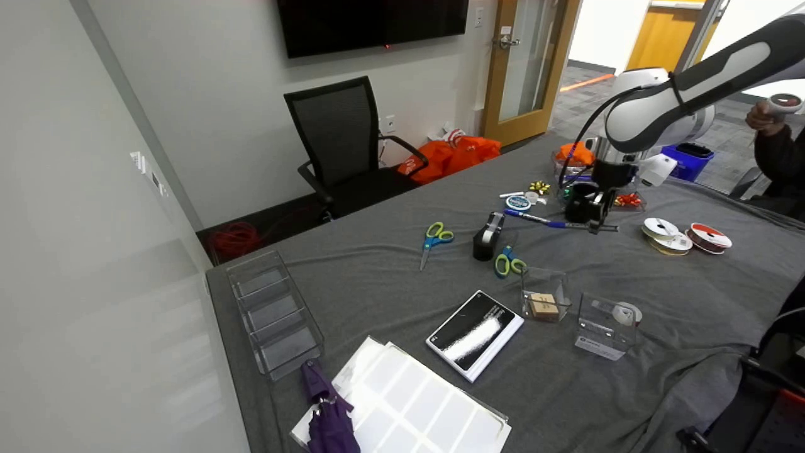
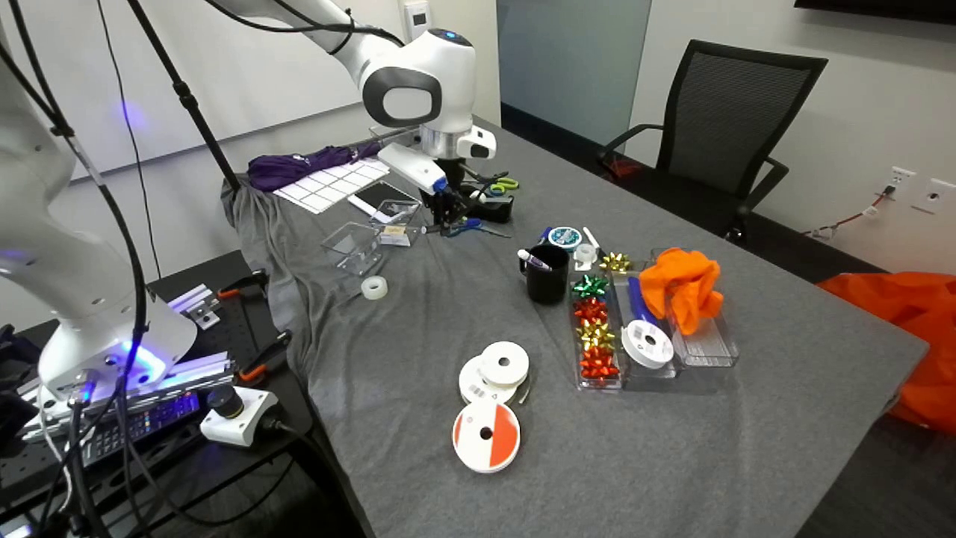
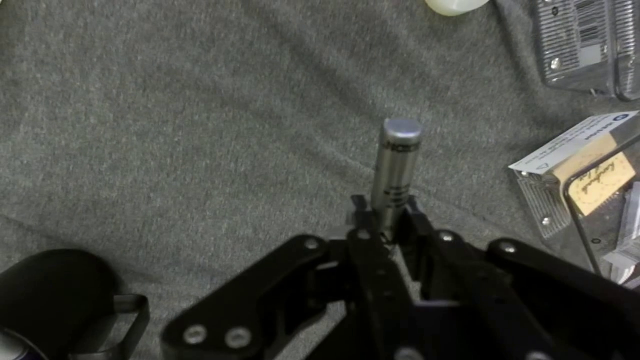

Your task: Put the marker into the clear box

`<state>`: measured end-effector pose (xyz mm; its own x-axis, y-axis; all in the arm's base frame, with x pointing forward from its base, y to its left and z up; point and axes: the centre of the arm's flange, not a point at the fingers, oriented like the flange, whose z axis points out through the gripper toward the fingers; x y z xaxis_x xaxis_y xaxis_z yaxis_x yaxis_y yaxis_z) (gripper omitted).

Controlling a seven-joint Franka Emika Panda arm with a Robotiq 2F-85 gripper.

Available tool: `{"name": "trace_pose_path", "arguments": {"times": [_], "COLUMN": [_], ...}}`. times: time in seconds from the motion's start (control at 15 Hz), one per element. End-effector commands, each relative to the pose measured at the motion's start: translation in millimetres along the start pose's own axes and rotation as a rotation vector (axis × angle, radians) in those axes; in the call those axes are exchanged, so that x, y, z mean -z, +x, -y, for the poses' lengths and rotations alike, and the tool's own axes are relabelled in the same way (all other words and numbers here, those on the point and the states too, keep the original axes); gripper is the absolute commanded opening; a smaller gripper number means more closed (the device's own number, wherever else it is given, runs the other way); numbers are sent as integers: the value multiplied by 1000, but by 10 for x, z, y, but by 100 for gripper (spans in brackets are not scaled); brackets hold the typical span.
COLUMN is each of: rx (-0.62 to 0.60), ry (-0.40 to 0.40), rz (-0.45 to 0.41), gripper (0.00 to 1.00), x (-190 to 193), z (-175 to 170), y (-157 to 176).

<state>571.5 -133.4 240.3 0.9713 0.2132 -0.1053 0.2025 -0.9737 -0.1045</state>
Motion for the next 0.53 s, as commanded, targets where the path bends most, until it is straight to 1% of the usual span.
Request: {"name": "trace_pose_path", "arguments": {"times": [0.0,0.13,0.27,0.47], "rx": [15,52,100,139], "ry": [-6,4,-5,0], "rz": [-4,16,40,62], "gripper": [4,4,4,4], "x": [13,47,40,27], "z": [52,219,384,663], "y": [-38,-113,-179,-241]}}
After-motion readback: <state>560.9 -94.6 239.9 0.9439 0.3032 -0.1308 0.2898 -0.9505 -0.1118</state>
